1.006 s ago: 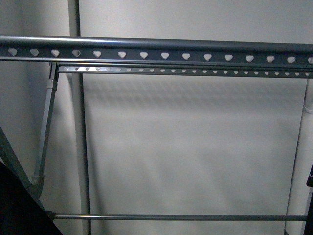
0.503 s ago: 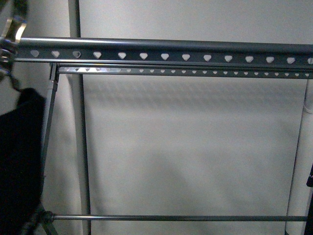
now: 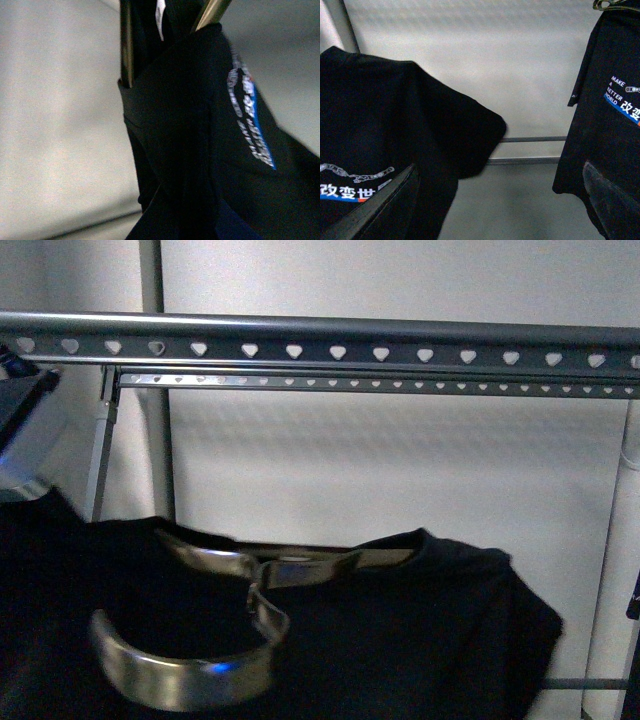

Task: Hang clothes on hanger

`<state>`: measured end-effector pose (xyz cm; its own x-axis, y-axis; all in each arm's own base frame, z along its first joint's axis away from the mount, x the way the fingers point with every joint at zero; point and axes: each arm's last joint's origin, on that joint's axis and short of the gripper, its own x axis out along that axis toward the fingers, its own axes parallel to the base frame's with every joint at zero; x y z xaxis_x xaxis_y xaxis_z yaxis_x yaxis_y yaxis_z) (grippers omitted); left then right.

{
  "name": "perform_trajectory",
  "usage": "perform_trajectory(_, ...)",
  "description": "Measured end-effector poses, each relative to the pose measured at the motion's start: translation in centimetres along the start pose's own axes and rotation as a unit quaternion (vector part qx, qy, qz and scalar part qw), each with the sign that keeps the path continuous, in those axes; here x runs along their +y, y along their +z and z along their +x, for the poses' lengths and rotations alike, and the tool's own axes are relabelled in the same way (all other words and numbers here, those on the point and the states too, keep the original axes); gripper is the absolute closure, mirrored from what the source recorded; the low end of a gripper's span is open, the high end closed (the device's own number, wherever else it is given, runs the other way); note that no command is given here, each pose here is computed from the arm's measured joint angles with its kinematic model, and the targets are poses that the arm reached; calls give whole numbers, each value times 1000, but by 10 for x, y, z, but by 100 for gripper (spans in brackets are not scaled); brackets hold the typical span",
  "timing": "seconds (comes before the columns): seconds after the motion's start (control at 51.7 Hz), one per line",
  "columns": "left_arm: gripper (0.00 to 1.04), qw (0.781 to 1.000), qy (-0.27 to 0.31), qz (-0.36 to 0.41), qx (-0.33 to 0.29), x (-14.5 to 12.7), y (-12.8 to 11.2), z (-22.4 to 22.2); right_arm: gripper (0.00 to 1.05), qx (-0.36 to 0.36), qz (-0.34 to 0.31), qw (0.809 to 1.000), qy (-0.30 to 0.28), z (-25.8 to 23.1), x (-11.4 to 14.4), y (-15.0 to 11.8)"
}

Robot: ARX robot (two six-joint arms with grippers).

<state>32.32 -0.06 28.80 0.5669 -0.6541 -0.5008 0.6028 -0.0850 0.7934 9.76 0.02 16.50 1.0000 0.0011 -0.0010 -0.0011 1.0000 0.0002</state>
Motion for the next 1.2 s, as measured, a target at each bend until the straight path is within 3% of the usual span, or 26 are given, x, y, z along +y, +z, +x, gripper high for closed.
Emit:
perform_trajectory(0.155,101,985,96,136,-38,30,19,17,7,0,0,1000,0,0,0,0)
perform_trajectory(0.6,101,984,101,143,-42,31,20,16,7,0,0,1000,1,0,0,0)
perform_trajectory(0.735,101,984,101,143,-40,31,19,16,7,67,118,979,151,9,-7,14)
perform_trajectory(0.793,101,984,101,143,-42,31,20,17,7,77,131,970,189,16,-12,28)
perform_trajectory(0.89,101,984,101,144,-41,31,20,17,7,46,56,971,226,39,-16,60)
perform_trajectory(0.928,101,984,101,144,-40,31,19,16,7,25,-7,971,239,48,-15,70)
perform_trajectory(0.986,101,984,101,143,-37,31,18,16,7,-13,-113,954,278,62,-14,82)
perform_trajectory(1.025,101,984,101,143,-35,31,18,15,7,-25,-195,929,313,73,-14,85)
perform_trajectory(1.103,101,984,101,143,-35,31,18,15,7,-6,-290,892,346,90,-14,82)
perform_trajectory(1.141,101,984,101,143,-35,31,18,15,7,-15,-381,855,352,102,-13,81)
perform_trajectory(1.199,101,984,101,144,-36,31,18,16,7,-33,-457,816,353,115,-12,83)
